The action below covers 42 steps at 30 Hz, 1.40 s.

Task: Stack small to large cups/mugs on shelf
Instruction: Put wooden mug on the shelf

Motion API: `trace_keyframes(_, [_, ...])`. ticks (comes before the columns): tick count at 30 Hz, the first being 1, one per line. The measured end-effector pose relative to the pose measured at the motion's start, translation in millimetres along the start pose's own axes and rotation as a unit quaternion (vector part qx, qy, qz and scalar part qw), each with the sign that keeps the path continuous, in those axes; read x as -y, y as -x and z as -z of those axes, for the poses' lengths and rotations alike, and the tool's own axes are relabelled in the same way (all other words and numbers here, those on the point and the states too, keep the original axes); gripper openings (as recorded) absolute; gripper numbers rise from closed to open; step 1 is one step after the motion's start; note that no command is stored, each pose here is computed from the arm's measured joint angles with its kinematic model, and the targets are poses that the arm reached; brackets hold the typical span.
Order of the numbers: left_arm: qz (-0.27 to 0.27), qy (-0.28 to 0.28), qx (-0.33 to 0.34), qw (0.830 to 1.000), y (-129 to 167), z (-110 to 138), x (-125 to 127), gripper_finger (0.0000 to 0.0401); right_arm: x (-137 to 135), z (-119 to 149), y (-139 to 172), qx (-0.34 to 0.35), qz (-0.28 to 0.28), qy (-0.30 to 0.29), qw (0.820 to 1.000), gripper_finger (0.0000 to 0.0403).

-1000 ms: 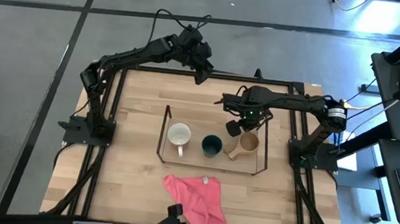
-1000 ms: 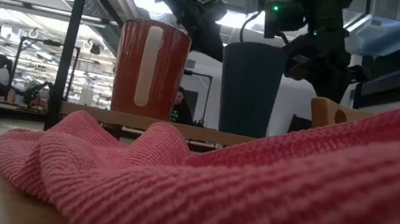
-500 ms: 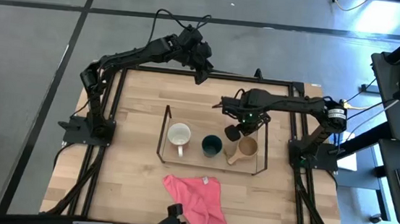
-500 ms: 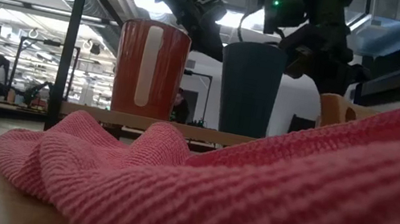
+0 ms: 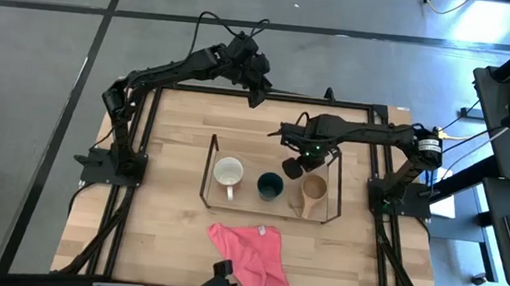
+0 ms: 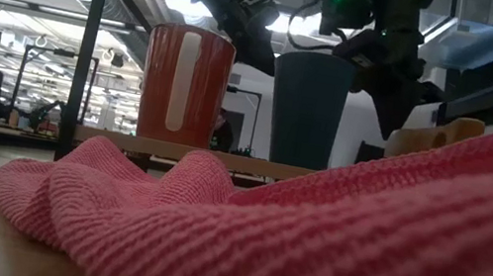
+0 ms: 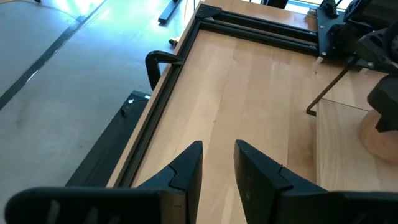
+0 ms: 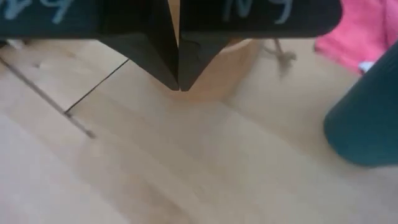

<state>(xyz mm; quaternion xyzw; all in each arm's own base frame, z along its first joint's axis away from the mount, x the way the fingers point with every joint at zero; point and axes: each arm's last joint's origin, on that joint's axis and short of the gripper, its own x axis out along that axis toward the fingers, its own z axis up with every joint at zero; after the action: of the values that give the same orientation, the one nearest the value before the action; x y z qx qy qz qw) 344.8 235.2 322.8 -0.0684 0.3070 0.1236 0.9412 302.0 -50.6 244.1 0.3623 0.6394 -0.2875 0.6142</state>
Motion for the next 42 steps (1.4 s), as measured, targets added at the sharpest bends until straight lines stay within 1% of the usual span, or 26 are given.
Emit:
trace_keyframes(4, [0.0, 0.0, 0.0, 1.0, 0.0, 0.0, 0.0, 0.0086, -2.4, -2.7, 0.1, 0.015, -0.011, 0.002, 1.0, 0.0009])
trace_keyframes(8, [0.0, 0.0, 0.0, 1.0, 0.0, 0.0, 0.0, 0.0086, -6.0, -5.2, 0.3, 0.022, -0.035, 0.005, 0.999, 0.0009])
trace_keyframes(11, [0.0, 0.0, 0.0, 1.0, 0.0, 0.0, 0.0, 0.0086, -6.7, -5.6, 0.4, 0.026, -0.038, 0.006, 0.999, 0.0009])
trace_keyframes(14, [0.0, 0.0, 0.0, 1.0, 0.0, 0.0, 0.0, 0.0086, -5.6, -6.0, 0.6, 0.041, -0.021, 0.0, 0.999, 0.0009])
trace_keyframes(17, [0.0, 0.0, 0.0, 1.0, 0.0, 0.0, 0.0, 0.0086, -1.6, -4.4, 2.6, 0.054, 0.007, -0.024, 0.998, 0.0009])
trace_keyframes(19, [0.0, 0.0, 0.0, 1.0, 0.0, 0.0, 0.0, 0.0086, 1.0, -1.7, 4.5, 0.048, 0.016, -0.033, 0.998, 0.0009])
trace_keyframes(24, [0.0, 0.0, 0.0, 1.0, 0.0, 0.1, -0.1, 0.0086, 4.5, 7.2, 15.3, 0.053, 0.011, -0.051, 0.997, 0.0009])
trace_keyframes(26, [0.0, 0.0, 0.0, 1.0, 0.0, 0.1, -0.1, 0.0086, 6.8, 11.7, 20.5, 0.054, 0.01, -0.07, 0.996, 0.0006])
trace_keyframes(29, [0.0, -0.001, 0.0, 1.0, 0.0, 0.1, -0.1, 0.0086, 11.2, 18.0, 22.4, 0.036, 0.031, -0.096, 0.994, 0.0004])
trace_keyframes(31, [0.0, -0.001, 0.0, 1.0, 0.0, 0.1, -0.1, 0.0086, 13.7, 20.5, 22.4, 0.024, 0.045, -0.103, 0.993, 0.0006])
trace_keyframes(38, [0.0, -0.001, 0.0, 1.0, 0.0, 0.0, -0.1, 0.0086, 13.3, 19.9, 20.9, 0.023, 0.047, -0.126, 0.991, 0.0003])
trace_keyframes(42, [0.0, -0.001, 0.0, 1.0, 0.0, 0.0, -0.1, 0.0086, 13.1, 20.1, 20.9, 0.019, 0.044, -0.127, 0.991, 0.0004])
